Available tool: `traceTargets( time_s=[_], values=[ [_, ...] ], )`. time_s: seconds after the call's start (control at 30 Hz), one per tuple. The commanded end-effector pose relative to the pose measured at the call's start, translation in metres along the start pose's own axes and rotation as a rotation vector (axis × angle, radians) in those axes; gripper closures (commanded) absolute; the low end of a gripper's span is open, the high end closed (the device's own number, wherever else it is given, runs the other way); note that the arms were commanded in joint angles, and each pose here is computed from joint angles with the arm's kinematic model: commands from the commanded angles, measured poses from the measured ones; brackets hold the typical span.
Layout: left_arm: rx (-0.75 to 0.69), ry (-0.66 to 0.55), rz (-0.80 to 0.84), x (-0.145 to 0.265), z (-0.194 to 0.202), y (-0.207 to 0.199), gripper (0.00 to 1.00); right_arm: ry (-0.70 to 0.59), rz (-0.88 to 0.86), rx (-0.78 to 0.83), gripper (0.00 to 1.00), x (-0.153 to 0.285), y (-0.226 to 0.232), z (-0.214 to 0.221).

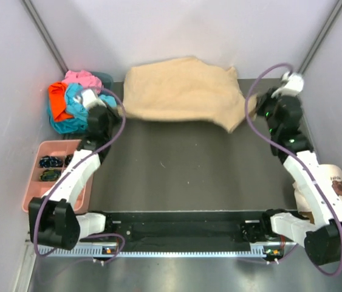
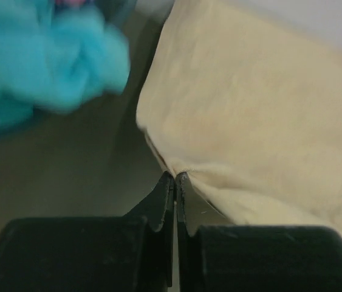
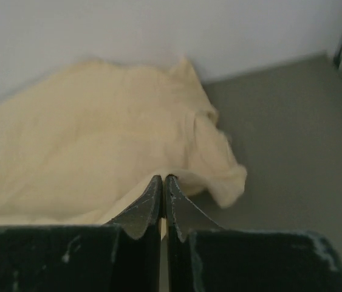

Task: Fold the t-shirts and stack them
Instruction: Flatten out the tshirt

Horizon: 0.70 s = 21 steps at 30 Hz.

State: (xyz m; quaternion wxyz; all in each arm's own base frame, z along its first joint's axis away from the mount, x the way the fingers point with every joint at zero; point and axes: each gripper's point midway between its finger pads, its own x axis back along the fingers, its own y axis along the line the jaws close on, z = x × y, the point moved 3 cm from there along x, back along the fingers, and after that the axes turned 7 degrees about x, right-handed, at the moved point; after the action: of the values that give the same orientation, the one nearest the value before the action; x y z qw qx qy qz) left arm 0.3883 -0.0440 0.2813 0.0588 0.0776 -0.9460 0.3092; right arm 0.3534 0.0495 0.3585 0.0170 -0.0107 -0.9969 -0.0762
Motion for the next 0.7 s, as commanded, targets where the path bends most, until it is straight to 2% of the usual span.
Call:
traceTargets(
  time_s=[0.0,0.03,0.07,0.13,0.4,0.67],
  values=[
    [0.061,0.231,-0.101,0.016,0.097,0.05,1.0,0.271,0.002,-0.09,1.0,0.019,-0.005,0.1],
    [0.053,0.293,-0.152,0.027,0.117,0.066,1.0,0.285,0.003,-0.111,1.0,0.027,-0.004,0.105],
    [0.066,0.301,-0.176,0.032,0.124,0.072,1.0,0.347,0.017,-0.106,1.0,0.037,-0.009,0.125],
    [0.068,0.319,-0.19,0.047,0.134,0.082,1.0,0.357,0.03,-0.127,1.0,0.053,-0.011,0.126],
    [-0.023,0.345,-0.251,0.07,0.128,0.094,1.0,0.487,0.095,-0.101,1.0,0.094,-0.027,0.141],
    [-0.053,0.391,-0.31,0.084,0.141,0.113,1.0,0.592,0.114,-0.107,1.0,0.108,-0.03,0.165]
  ],
)
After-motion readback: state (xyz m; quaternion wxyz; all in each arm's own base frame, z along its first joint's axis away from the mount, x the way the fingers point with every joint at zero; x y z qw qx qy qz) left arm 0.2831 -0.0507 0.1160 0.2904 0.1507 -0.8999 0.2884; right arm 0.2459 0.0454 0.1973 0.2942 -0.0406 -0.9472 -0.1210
